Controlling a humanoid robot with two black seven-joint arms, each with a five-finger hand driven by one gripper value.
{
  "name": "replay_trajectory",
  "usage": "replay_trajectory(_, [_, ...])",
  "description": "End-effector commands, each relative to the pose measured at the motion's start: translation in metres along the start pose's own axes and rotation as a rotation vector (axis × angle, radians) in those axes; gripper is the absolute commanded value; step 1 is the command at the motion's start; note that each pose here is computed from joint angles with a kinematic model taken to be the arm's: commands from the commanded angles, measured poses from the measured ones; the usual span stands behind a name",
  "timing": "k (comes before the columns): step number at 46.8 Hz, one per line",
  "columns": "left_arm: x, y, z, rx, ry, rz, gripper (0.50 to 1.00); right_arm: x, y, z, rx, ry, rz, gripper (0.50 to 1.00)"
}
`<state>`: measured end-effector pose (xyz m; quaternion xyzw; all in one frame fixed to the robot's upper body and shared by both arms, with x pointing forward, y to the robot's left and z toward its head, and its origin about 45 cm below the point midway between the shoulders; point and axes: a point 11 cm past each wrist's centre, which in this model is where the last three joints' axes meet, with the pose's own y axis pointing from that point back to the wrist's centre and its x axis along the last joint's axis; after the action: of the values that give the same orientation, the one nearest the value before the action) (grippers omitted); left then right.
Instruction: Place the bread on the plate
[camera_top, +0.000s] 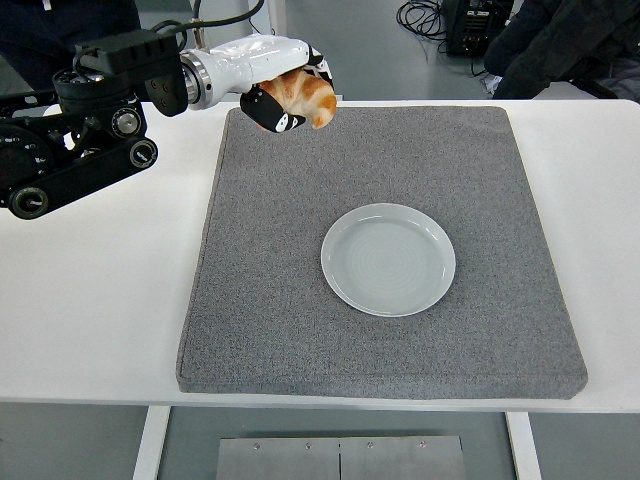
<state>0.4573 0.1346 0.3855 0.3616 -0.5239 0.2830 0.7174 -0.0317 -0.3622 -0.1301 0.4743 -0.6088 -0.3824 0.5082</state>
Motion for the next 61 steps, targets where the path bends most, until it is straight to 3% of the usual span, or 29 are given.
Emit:
replay_trajectory(1, [0.010,0.000,0.004,-0.006,-0.009,0.013,0.500,0.000,0.000,0.000,0.000,0.001,0.000,1.000])
replay_trajectory(13, [0.052,0.000,0.024,-0.035,-0.029,0.051,0.500,0.000,0.000,0.000,0.000,0.001,0.001,1.000])
replay_trajectory(20, [0.055,-0.010,0.046,-0.075,-0.050,0.047,0.500,0.001,0.000,0.000,0.000,0.001,0.003,1.000])
replay_trajectory(31, [0.045,-0.032,0.093,-0.157,-0.088,0.024,0.500,0.000,0.000,0.000,0.000,0.001,0.000,1.000])
replay_trajectory(44, [0.001,-0.055,0.142,-0.245,-0.165,-0.077,0.500,0.000,0.000,0.000,0.000,0.001,0.000,1.000])
replay_trajectory(61, [-0.021,-0.075,0.172,-0.287,-0.171,-0.107,0.500,0.000,0.000,0.000,0.000,-0.001,0.000,1.000])
